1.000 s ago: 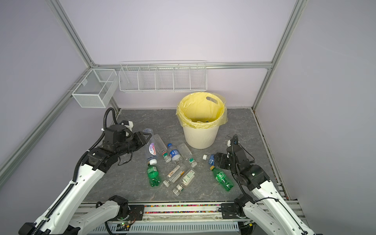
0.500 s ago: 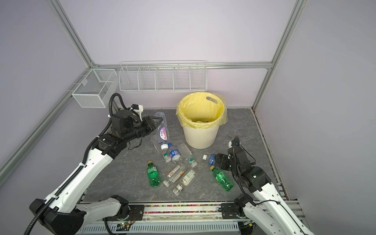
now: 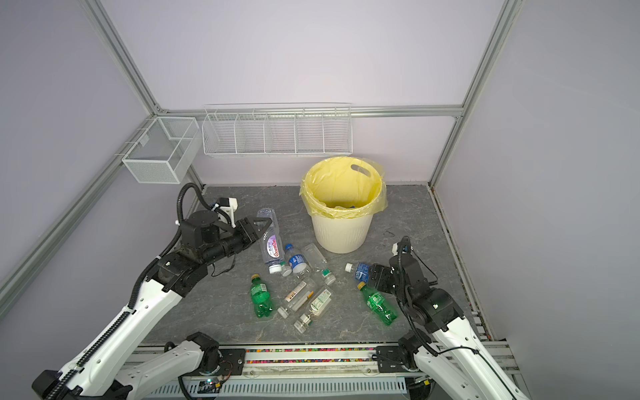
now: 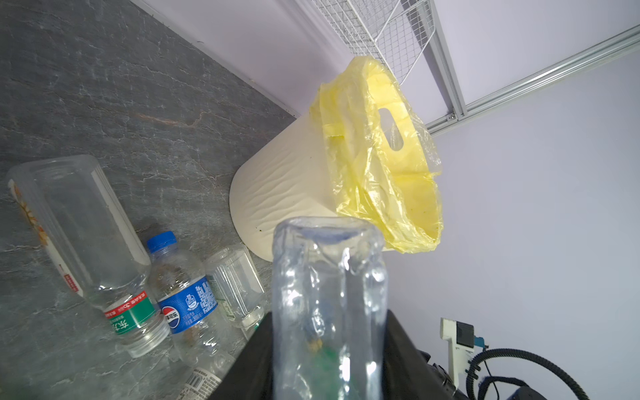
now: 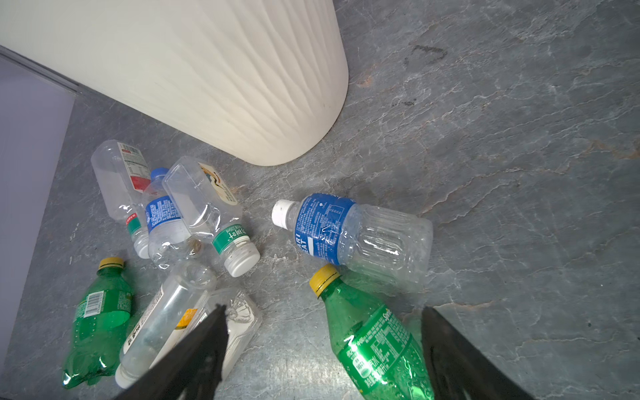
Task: Throw the plastic bottles in the bin
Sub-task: 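Lift the crushed clear bottle with the left gripper over the bin, then open the left gripper to drop the crushed bottle into the bin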
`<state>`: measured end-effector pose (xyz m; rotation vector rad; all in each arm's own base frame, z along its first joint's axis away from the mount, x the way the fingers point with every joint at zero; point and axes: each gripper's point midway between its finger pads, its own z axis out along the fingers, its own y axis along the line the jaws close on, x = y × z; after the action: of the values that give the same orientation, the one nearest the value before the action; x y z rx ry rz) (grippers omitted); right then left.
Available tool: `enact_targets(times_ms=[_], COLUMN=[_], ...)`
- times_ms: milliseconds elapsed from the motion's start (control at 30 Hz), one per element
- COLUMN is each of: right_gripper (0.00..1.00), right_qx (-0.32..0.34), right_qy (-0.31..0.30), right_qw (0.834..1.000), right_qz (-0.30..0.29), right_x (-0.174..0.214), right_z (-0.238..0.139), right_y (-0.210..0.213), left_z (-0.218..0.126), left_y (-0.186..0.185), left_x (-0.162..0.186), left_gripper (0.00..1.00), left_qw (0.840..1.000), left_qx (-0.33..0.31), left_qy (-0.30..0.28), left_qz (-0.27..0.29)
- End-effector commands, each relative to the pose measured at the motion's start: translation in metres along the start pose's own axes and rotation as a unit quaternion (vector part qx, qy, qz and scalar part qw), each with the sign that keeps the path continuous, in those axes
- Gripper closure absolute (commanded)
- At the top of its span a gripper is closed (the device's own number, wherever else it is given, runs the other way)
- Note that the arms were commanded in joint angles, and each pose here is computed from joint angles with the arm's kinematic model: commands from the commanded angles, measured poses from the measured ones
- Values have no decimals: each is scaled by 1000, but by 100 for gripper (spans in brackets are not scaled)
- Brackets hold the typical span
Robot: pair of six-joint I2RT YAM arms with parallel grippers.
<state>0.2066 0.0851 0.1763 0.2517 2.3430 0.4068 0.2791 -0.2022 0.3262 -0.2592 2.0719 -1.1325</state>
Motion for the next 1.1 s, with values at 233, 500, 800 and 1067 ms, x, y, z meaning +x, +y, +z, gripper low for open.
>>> enact_targets(times_ms=[233,500,800,1067], right_gripper=[12,12,12,12], right_qx=[30,35,34,36], right_qy=[-24,-40,-35,-31], right_qw=[999,998,999,999], right_qz=[15,18,14,6], right_x=[2,3,4,3], right_z=[-12,-18,-19,-16], right_y=[-21,-28,-28,-26], left_z=[52,171,182,108], left_y=[-80,-156,-203,-193], left_x=[-49,-87,-104,-101], left_gripper=[56,41,1,1], left_qw=[999,996,989,989], left_qx=[39,82,136,112], left_qy=[-2,4,4,-30], left_qz=[33,45,50,97])
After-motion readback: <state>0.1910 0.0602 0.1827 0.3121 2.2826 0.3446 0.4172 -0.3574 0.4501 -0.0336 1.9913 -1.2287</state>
